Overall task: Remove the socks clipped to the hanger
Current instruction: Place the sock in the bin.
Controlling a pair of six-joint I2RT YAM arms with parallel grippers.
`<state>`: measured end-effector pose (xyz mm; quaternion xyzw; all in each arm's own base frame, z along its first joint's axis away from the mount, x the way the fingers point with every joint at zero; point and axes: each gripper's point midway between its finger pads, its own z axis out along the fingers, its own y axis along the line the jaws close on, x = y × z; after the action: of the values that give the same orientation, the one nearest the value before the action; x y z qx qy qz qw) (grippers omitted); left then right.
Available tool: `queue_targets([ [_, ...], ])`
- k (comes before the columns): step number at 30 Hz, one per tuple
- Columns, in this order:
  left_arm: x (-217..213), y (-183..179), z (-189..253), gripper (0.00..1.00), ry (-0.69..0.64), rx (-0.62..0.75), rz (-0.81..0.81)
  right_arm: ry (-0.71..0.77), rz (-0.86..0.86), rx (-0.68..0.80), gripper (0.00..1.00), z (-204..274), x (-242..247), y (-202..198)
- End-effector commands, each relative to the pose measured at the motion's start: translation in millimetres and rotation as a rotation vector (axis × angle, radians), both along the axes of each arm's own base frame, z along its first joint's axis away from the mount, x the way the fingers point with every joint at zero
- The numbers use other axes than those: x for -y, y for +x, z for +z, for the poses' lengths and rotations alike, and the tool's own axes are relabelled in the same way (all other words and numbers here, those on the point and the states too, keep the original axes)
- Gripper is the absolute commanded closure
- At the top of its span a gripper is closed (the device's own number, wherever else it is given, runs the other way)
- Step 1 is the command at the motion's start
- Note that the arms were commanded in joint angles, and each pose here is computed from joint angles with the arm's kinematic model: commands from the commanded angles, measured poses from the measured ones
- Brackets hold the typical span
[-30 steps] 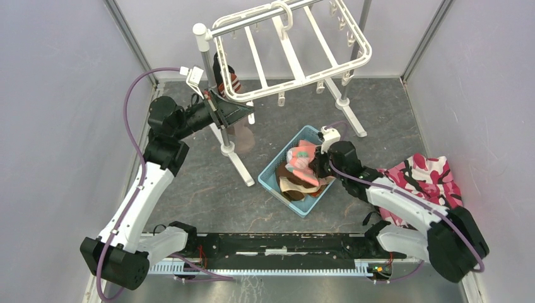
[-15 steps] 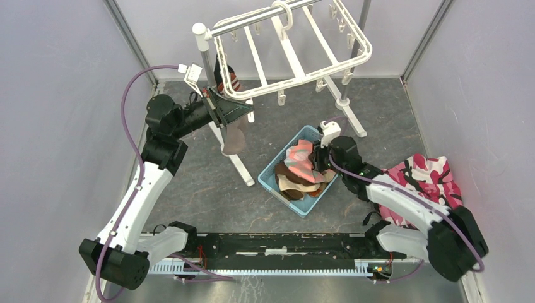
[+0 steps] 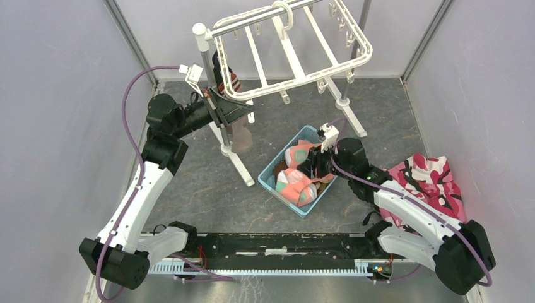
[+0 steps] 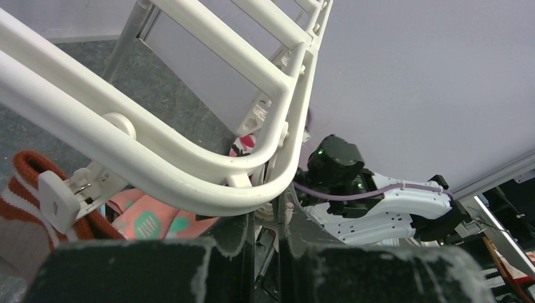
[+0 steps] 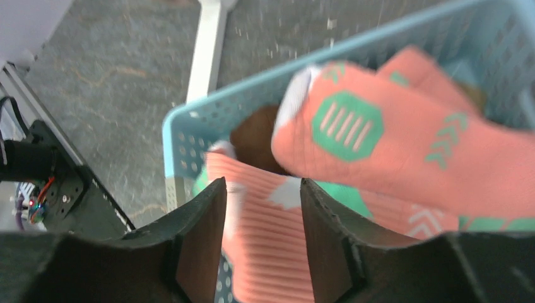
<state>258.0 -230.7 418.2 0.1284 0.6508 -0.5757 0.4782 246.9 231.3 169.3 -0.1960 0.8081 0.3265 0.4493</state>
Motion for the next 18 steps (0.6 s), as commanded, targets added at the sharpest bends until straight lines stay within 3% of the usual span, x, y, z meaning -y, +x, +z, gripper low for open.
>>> queue_targets([
  [1,1,-6,11,0.96,0.02,0.071,-0.021,0.06,0.028,-0.095,0.46,-18,-8,-12],
  [4,1,-6,10,0.96,0.024,0.073,-0.023,0.111,0.076,-0.132,0.53,-22,-19,-18],
  [8,1,-7,10,0.95,0.024,0.072,-0.023,0.093,0.074,-0.21,0.72,-50,-21,-21],
  [11,1,-7,10,0.95,0.025,0.072,-0.024,0.035,0.01,-0.234,0.76,-78,-10,-17],
  [14,1,-7,8,0.95,0.027,0.068,-0.026,-0.061,-0.113,-0.166,0.78,-86,13,-1],
  [15,1,-7,8,0.95,0.029,0.068,-0.029,-0.073,-0.154,-0.11,0.77,-74,19,6],
  [18,2,-7,1,0.95,0.043,0.053,-0.035,-0.041,-0.245,0.129,0.47,-1,25,27],
])
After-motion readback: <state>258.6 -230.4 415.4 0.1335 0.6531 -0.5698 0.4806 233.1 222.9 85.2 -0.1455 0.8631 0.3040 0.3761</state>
